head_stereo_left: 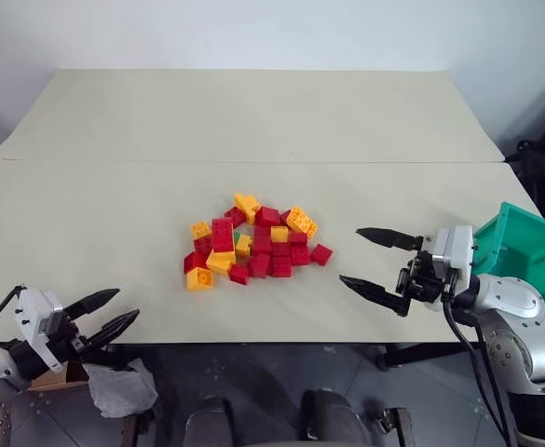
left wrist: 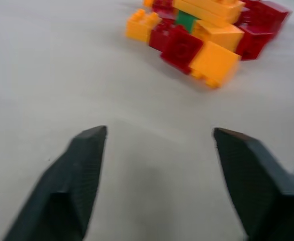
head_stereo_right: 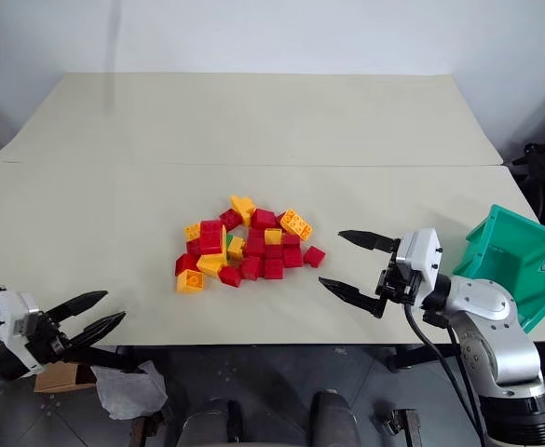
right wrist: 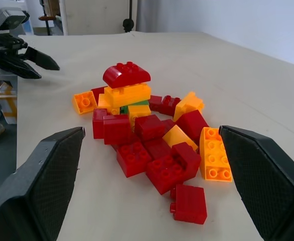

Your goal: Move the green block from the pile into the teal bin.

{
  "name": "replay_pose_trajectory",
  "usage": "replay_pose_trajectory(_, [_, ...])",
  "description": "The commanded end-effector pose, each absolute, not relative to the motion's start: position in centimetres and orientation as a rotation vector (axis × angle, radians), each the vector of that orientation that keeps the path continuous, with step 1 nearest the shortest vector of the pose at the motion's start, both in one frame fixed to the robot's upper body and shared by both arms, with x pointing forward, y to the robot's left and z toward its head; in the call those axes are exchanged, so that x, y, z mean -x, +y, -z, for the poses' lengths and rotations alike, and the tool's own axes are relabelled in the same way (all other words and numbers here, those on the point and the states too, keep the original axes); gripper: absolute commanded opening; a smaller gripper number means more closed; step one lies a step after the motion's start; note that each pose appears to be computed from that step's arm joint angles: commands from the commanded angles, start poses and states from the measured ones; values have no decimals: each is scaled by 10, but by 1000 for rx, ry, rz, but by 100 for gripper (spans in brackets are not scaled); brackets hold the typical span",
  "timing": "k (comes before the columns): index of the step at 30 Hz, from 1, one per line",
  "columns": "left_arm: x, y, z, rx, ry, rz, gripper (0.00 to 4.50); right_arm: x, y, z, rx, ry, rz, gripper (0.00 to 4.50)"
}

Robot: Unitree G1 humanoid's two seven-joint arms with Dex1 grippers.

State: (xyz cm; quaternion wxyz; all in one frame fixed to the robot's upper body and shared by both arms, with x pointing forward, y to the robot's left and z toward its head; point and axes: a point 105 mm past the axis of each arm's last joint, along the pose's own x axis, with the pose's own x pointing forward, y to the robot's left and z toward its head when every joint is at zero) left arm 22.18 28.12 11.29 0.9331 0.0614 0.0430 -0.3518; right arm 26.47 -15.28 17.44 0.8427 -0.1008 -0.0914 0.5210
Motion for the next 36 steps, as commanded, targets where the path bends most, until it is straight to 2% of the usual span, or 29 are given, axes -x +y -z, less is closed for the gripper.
replay_pose_trajectory(1, [-221,253,-133,-176,39,866,206,-265,-167,-179,244,-203,-1061,450])
replay_pose_trajectory(6, [-217,201,-124,-248,141,1170,55,-264,-171,-178,258,-190,-1059,450])
replay_pose_trajectory(8, [-229,189,-126,-213,125,1196,1,-263,-174,-179,263,-187,-1048,450])
replay_pose_trajectory(18, [-304,145,-125,-282,101,1231,1,-252,-166,-173,254,-178,-1031,450])
replay_pose_trajectory(21, [-324,146,-125,-318,94,1149,1,-252,-165,-174,248,-183,-1022,450])
replay_pose_trajectory(25, [-358,140,-159,-146,-60,1028,1,-253,-161,-174,243,-194,-1012,450])
replay_pose_trajectory(29, [-378,154,-158,-148,-68,885,1,-253,-159,-173,239,-195,-1008,450])
replay_pose_trajectory(32, [-380,166,-149,-205,-36,850,1,-255,-157,-173,234,-201,-1005,450])
replay_pose_trajectory(36, [-362,170,-144,-226,-2,957,1,-256,-156,-173,231,-204,-1005,450])
